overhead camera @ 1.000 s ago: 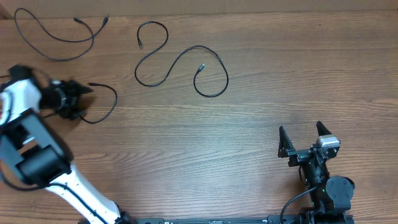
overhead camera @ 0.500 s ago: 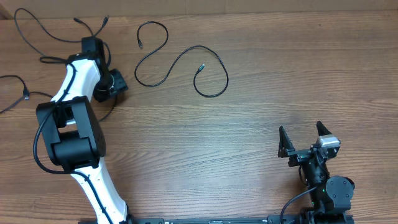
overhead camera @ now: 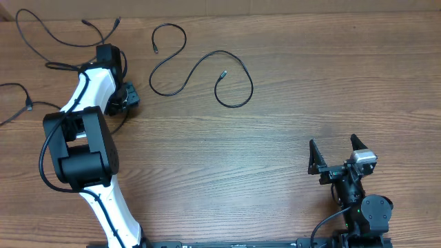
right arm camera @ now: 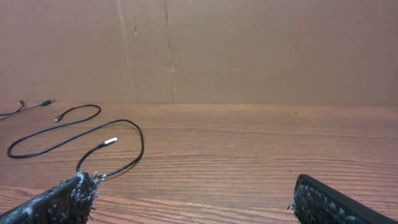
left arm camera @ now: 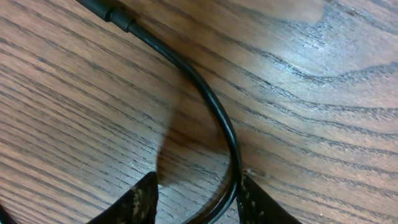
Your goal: Untangle cables
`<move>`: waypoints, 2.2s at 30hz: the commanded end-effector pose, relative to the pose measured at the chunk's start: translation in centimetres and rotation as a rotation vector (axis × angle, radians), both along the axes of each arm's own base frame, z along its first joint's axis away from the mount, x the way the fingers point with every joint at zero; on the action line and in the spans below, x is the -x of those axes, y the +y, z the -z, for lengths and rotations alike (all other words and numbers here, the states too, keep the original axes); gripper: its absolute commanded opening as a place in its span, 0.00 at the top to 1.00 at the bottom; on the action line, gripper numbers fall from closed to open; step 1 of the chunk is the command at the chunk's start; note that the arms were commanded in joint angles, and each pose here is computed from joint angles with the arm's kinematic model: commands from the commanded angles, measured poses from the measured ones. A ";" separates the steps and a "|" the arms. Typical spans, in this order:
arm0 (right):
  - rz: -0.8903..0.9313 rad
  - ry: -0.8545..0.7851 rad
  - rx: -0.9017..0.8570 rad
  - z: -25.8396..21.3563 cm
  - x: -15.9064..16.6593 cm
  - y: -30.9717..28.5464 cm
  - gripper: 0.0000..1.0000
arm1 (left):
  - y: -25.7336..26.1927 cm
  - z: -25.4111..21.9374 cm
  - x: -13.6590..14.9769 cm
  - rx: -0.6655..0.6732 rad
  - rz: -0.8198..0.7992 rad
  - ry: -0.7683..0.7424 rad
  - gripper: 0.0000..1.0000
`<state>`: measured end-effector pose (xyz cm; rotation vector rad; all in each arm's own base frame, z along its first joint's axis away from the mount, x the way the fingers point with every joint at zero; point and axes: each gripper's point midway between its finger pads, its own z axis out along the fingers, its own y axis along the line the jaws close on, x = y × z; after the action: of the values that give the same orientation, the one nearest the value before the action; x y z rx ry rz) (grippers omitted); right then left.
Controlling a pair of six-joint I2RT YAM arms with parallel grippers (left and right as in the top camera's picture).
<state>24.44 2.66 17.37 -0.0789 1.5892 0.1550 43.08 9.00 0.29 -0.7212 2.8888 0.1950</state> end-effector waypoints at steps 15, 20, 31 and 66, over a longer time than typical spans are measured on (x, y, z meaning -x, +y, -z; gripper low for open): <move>0.010 -0.004 0.009 0.2 0.0 -0.2 0.00 | 2.7 -5.5 -3.6 0.182 -0.156 -0.153 0.96; 0.010 -0.004 0.009 0.2 0.0 -0.2 0.00 | 6.1 -9.5 -4.7 0.200 -0.273 -0.245 0.96; 0.010 -0.004 0.009 0.2 0.0 -0.2 0.00 | 12.3 -10.0 -2.3 0.222 -0.574 -0.277 0.95; 0.010 -0.004 0.009 0.2 0.0 -0.2 0.00 | 19.0 -6.4 -0.1 0.010 -0.472 -0.291 0.30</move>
<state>24.44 2.66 17.37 -0.0792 1.5892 0.1547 42.46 29.92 8.36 -1.4021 2.3288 0.1665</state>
